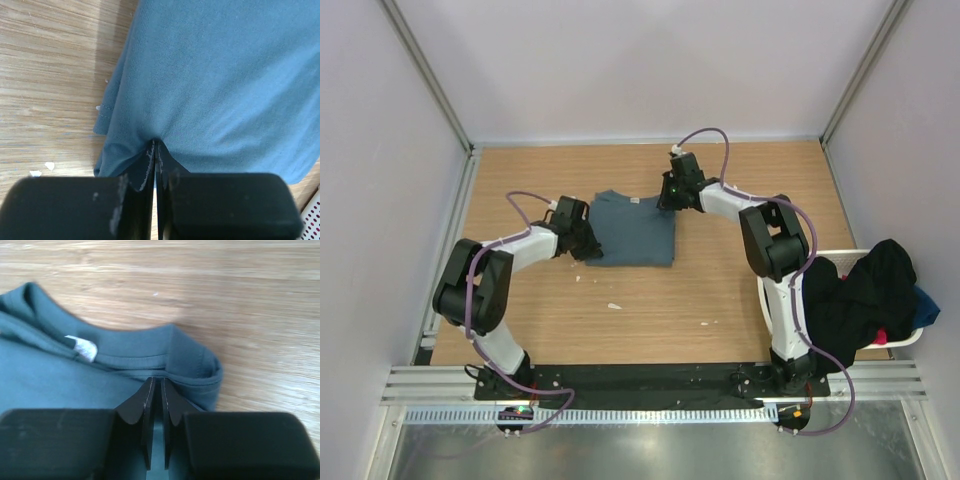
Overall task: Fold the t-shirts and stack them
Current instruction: Fold the tshirt, then neatly place the folded tshirt to the corner
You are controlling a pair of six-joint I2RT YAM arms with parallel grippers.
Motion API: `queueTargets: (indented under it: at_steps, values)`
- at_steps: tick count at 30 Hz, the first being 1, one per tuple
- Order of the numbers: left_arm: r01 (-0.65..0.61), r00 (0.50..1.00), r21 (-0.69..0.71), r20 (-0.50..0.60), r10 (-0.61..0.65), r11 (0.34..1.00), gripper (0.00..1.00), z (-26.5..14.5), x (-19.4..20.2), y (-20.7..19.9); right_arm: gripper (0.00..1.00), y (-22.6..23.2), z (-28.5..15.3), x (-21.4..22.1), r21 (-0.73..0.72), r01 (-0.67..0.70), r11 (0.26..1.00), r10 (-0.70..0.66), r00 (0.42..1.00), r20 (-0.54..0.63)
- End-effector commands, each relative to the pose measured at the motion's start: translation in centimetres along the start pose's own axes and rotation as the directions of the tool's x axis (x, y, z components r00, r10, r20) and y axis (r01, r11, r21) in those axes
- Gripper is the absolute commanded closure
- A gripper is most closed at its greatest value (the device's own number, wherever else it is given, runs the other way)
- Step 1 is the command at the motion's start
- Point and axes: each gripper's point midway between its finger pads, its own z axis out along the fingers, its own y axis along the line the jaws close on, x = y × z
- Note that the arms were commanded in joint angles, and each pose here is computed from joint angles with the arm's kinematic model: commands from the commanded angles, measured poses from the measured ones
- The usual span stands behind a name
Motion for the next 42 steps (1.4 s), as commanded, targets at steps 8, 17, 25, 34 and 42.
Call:
queueTargets:
  at_steps: [8, 17, 25, 34, 42]
  values:
    - [-0.044, 0.999, -0.109, -0.017, 0.043, 0.993, 1.00, 0.6, 1.4, 3.3, 0.85, -2.6, -0.5, -2.1, 0.073, 0.086, 0.994, -0.089, 0.995, 0.035]
    - [-0.150, 0.987, 0.039, 0.066, 0.148, 0.988, 0.90, -4.1, -3.5, -3.0, 0.75, 4.5, -8.9, -10.5, -0.091, 0.183, 0.979, -0.163, 0.967, 0.194]
    - [-0.209, 0.932, 0.063, 0.316, 0.179, 0.976, 0.22, -13.9, -10.8, -8.1, 0.00, 6.2, -16.8, -12.4, -0.095, 0.166, 0.981, -0.138, 0.957, 0.255]
    - [-0.184, 0.938, 0.084, 0.314, 0.149, 0.979, 0.00, -15.8, -14.0, -8.4, 0.00, 3.9, -20.5, -7.2, -0.064, 0.067, 0.996, -0.051, 0.975, 0.216]
    - [-0.103, 0.971, 0.050, 0.222, 0.089, 0.993, 0.01, -10.3, -13.7, -4.0, 0.00, 0.7, -19.8, -1.2, -0.014, -0.083, 0.996, 0.084, 0.986, 0.146]
